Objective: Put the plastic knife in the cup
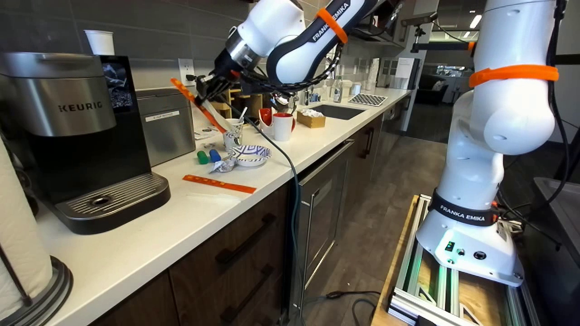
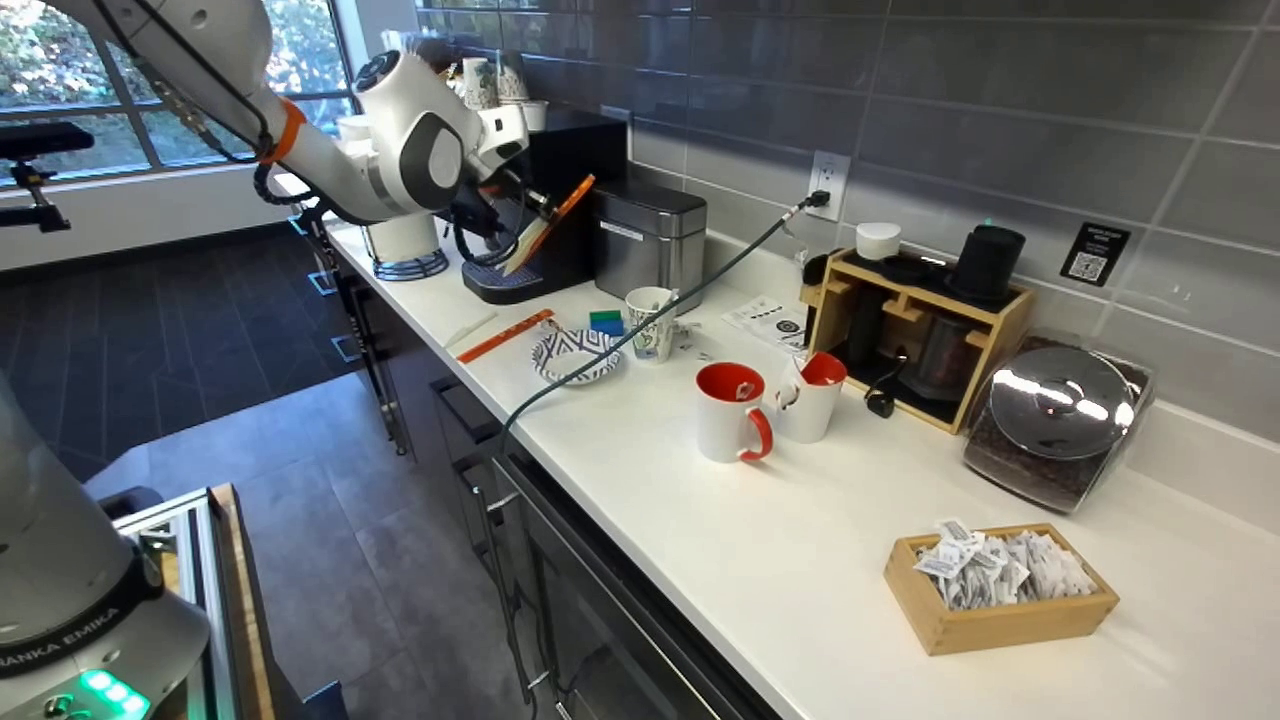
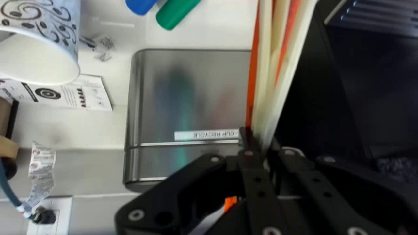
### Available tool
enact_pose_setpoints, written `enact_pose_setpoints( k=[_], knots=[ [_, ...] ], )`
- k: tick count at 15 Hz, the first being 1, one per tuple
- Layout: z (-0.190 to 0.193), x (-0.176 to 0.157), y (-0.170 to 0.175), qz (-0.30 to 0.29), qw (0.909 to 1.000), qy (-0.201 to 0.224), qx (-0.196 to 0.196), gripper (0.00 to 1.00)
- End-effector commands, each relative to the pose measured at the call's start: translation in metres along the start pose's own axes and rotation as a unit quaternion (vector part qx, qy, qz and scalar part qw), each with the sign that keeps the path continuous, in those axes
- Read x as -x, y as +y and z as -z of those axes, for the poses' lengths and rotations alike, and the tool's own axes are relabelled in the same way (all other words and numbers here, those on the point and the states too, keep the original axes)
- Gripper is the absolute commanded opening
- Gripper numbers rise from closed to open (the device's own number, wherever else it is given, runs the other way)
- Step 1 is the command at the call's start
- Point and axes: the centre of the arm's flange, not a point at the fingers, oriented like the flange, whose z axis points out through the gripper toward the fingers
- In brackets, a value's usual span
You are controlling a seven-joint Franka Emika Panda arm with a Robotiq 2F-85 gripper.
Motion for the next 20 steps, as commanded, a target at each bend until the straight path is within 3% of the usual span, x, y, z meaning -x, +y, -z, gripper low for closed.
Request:
enact_pose_setpoints(
  k=[1,3,4,8,9,10,13,16,20],
  knots=[
    [0.049,0.012,0.036,-0.030,0.9963,0.075,-0.028,0.02],
    [0.060,0.016,0.045,-0.052,0.9921,0.101,-0.055,0.02],
    [0.038,0.009,0.023,-0.033,0.9947,0.094,-0.028,0.09],
    [0.044,0.021,0.018,-0.045,0.9930,0.100,-0.043,0.09],
    [0.042,0.018,0.019,-0.046,0.9923,0.110,-0.033,0.02],
    [0.041,0.011,0.026,-0.055,0.9895,0.133,-0.013,0.02],
    [0.050,-0.018,0.078,-0.065,0.9754,0.207,0.040,0.02],
    [0.050,-0.019,0.114,-0.048,0.9549,0.274,0.104,0.02],
    [0.033,0.007,0.106,-0.031,0.9372,0.314,0.148,0.02]
  ],
)
